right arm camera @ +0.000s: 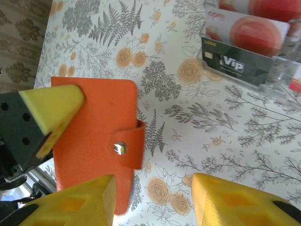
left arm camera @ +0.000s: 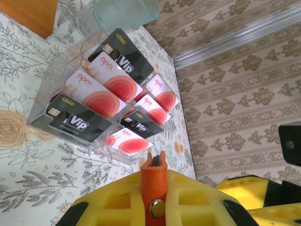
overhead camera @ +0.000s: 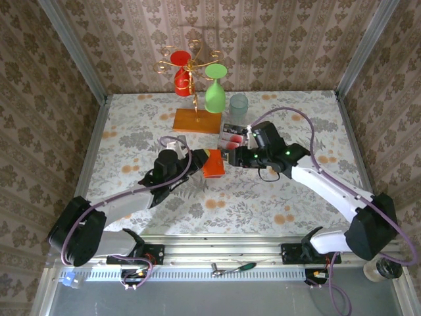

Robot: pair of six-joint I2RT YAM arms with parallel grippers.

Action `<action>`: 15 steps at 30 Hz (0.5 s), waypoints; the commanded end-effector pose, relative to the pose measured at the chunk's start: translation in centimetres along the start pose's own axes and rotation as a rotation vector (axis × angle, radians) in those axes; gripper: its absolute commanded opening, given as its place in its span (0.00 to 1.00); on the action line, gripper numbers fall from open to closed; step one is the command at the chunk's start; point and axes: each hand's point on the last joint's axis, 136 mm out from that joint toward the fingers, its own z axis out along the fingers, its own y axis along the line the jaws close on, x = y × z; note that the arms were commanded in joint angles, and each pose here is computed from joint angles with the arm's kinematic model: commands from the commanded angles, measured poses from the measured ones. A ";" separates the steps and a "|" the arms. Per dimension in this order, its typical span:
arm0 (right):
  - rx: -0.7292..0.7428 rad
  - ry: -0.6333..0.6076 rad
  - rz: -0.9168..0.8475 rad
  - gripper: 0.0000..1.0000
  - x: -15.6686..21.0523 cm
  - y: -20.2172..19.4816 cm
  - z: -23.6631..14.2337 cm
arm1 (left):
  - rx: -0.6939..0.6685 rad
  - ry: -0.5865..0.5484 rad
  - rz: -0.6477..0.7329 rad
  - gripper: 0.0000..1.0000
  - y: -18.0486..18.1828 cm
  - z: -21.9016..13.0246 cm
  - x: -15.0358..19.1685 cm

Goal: Put the credit cards into the card holder
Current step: Pass the card holder, then open the button on the card holder.

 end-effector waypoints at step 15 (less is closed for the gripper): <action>0.204 0.066 -0.122 0.43 1.6 -1.0 5.3 | 0.034 -0.047 0.024 0.00 -2.2 0.5 -0.8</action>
